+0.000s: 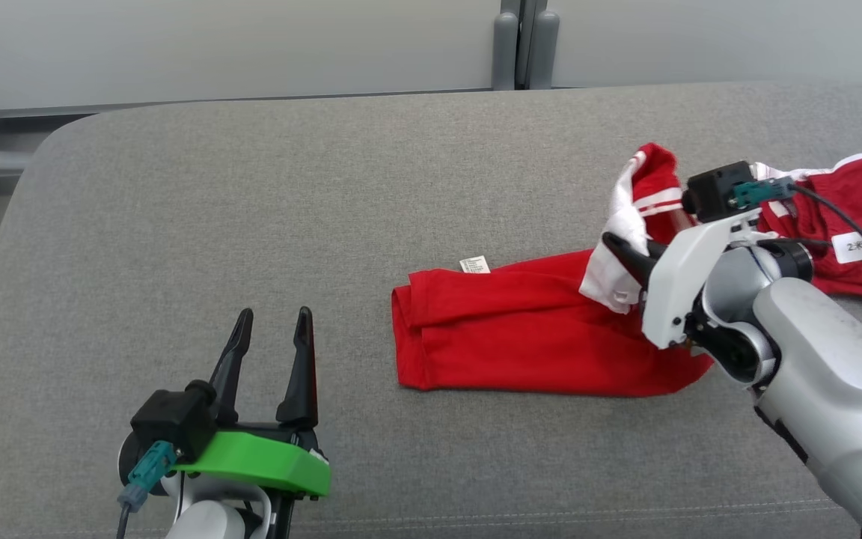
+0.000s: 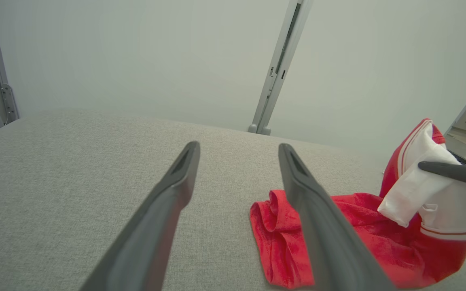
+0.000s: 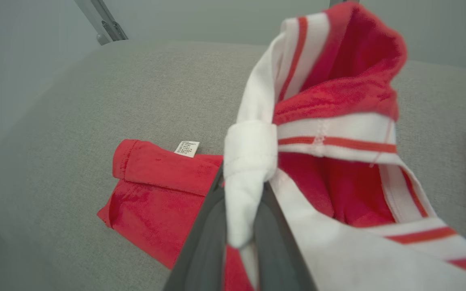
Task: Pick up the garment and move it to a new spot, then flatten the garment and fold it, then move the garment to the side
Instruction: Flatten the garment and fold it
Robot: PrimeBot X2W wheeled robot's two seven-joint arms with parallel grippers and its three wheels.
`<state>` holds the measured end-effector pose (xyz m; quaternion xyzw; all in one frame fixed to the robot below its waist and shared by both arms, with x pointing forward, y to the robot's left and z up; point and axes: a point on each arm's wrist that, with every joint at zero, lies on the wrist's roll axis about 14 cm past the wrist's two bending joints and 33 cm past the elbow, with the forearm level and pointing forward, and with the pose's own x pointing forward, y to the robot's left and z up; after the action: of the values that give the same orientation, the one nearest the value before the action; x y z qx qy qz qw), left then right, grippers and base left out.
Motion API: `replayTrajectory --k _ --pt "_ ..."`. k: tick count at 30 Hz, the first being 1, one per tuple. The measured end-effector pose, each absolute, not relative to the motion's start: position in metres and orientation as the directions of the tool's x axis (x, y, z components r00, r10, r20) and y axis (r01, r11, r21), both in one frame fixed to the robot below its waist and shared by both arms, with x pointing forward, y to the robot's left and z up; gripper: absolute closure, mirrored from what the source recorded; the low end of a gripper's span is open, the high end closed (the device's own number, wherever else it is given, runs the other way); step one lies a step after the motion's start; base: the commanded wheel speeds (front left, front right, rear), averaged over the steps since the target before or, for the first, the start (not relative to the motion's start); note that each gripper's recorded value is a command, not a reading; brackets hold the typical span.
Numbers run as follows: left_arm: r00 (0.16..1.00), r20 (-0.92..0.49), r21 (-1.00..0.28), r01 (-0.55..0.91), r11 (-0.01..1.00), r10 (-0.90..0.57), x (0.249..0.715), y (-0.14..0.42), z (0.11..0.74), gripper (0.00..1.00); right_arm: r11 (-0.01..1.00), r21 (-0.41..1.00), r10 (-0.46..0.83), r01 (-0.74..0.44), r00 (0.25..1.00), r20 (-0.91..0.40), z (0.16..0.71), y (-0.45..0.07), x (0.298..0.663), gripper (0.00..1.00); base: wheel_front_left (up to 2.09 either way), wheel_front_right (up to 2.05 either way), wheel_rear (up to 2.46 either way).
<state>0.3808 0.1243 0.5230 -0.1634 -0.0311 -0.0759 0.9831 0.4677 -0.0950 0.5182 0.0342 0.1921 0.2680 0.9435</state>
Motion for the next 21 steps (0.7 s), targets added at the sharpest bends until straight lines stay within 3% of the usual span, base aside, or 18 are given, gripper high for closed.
replayTrajectory --k 10,21 --pt "0.990 0.094 -0.341 0.128 0.931 -0.102 0.370 0.133 0.525 0.00 0.771 0.189 0.629 -0.608 0.683 -0.371 0.507 -0.008 0.452 1.00 0.00 0.00 0.00" --pt "0.996 0.084 -0.358 0.068 0.931 -0.040 0.365 0.150 0.520 0.00 0.762 0.152 0.614 -0.629 0.629 -0.476 0.472 0.035 0.462 1.00 0.00 0.00 0.00"
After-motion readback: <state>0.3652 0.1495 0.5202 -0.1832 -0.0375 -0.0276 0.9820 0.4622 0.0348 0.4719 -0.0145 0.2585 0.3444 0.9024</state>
